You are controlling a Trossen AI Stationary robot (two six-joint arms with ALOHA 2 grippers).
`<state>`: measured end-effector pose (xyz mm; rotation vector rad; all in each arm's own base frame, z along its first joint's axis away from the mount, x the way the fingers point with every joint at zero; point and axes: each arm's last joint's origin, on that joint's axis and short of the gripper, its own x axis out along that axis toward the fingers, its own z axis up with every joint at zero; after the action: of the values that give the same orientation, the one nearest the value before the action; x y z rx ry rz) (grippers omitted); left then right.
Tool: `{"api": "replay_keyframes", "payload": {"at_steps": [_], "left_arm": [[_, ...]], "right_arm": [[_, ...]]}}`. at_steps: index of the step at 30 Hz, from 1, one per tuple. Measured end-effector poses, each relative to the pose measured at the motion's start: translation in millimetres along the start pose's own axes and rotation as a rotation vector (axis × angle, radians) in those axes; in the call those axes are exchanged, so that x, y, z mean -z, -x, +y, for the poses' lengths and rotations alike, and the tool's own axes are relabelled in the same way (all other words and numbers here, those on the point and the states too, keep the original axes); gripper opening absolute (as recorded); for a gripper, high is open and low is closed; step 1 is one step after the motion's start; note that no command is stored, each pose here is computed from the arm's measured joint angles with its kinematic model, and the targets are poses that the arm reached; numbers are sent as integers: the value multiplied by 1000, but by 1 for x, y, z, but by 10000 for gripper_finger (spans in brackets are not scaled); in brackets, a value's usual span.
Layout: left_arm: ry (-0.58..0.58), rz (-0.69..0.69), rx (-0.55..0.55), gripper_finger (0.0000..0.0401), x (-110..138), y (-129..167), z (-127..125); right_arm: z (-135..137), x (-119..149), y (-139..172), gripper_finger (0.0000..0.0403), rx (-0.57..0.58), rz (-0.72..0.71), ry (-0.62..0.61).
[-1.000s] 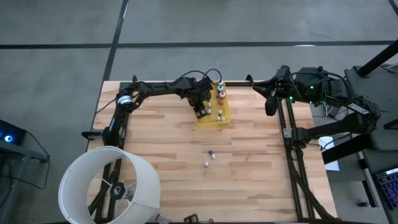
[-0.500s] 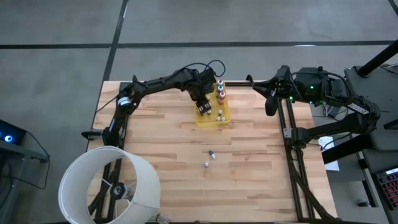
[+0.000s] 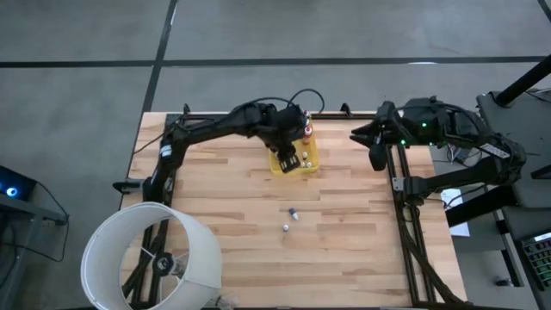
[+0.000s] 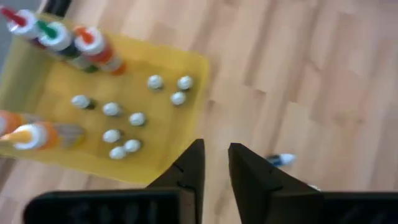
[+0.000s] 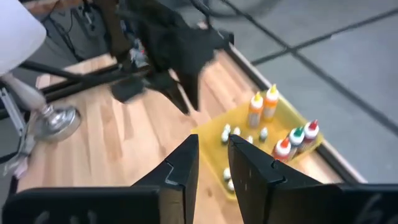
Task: Pick & Place food coloring
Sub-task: Put the small red food coloring bottle into the yellow bin
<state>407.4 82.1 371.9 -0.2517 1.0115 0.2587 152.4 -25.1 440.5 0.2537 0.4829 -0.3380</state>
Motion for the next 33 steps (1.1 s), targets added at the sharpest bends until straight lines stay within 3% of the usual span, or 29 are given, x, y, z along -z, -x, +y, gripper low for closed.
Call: {"api": "replay_keyframes", "payload": {"at_steps": [7,20,27,33], "left_arm": [[-22,-74,24,4,10,28,-40],[-16,-245,-25,0,28,78,-85],[-33,-275,-24,0,36,80,-101],[-10,-322,42,0,52,68,-115]], "right_arm": [[2,12,-10,68,-61,97,-23],[21,42,-39,79,-176,203,1],[37,48,-50,73,-258,186,24],[50,53,-58,81,-300,230,54]]}}
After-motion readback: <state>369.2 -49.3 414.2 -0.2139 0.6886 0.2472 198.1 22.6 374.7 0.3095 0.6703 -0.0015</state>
